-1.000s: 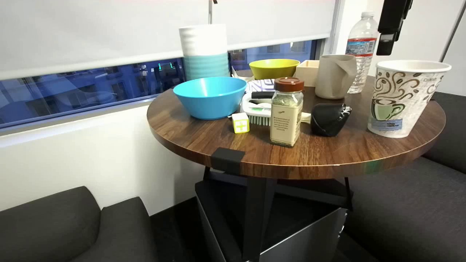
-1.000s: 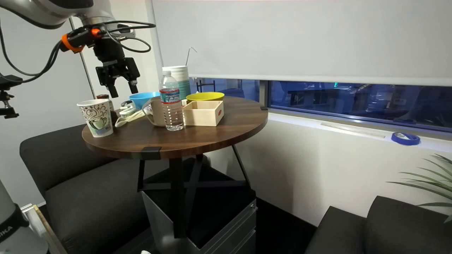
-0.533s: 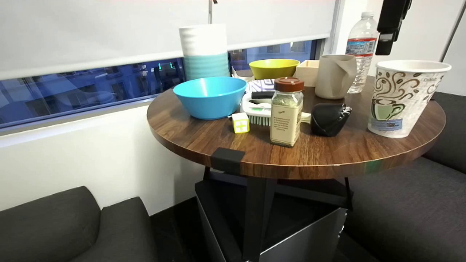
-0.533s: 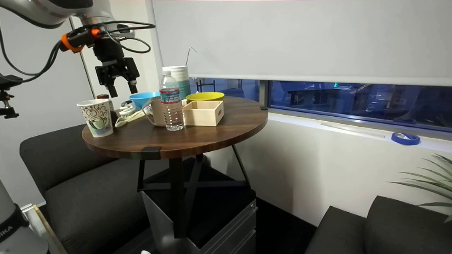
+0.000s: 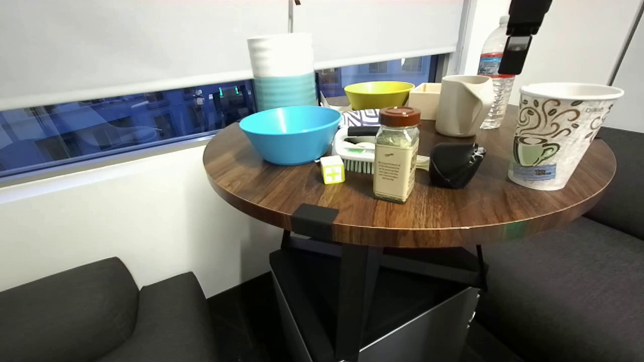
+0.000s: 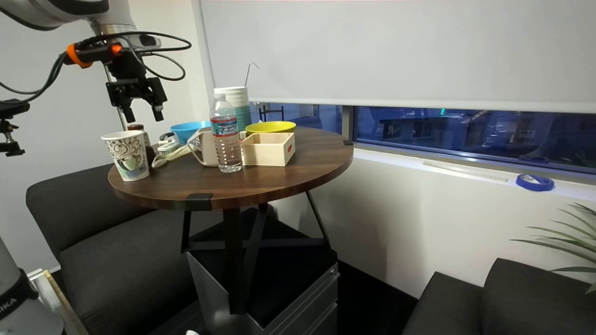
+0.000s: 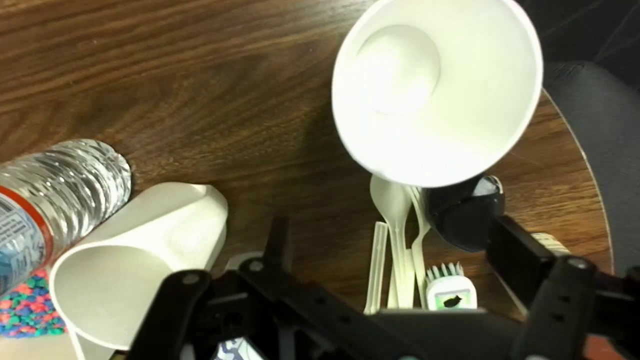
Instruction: Put the black object into the striped bowl and put black object into the white cup
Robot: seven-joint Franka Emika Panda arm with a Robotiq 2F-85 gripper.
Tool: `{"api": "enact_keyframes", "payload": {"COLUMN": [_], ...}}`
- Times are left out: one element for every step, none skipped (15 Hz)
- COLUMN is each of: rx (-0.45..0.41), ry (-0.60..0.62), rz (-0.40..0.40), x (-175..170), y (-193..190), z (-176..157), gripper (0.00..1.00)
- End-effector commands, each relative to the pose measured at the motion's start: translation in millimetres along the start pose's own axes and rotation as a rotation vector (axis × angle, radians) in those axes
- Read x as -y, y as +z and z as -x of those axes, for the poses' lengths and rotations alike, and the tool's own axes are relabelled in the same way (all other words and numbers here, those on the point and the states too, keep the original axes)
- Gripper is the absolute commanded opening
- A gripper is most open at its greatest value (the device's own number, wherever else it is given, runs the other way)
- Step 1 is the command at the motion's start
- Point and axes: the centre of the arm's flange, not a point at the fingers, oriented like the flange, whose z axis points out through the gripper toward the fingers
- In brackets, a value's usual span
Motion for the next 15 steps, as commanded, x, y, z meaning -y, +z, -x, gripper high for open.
{"api": "enact_keyframes", "payload": {"rx": [-0.071, -0.094, -0.107, -0.117, -0.113, -0.113, -0.097, -0.097, -0.097, -0.098, -0.098, -0.099, -0.112, -0.119, -0.121], "ry": [-0.093, -0.118, -0.153, -0.178, -0.217, -0.245, -0.188, -0.209, -0.22, -0.224, -0.226, -0.228, -0.262, -0.282, -0.31], "rz": [-0.005, 0.015, 0.01, 0.006, -0.009, -0.014, 0.013, 0.012, 0.011, 0.011, 0.011, 0.011, -0.016, -0.025, -0.035], "x": [16, 21, 26, 30, 34, 37, 32, 35, 37, 37, 37, 37, 43, 47, 52], "y": [3, 5, 8, 10, 14, 15, 8, 11, 12, 12, 12, 12, 15, 17, 20], "z": [-3, -5, -9, -11, -13, -13, -11, -11, -12, -12, -12, -12, -15, -17, -19], "gripper": [1.0, 1.0, 1.0, 1.0, 1.0, 1.0, 1.0, 1.0, 1.0, 1.0, 1.0, 1.0, 1.0, 1.0, 1.0]}}
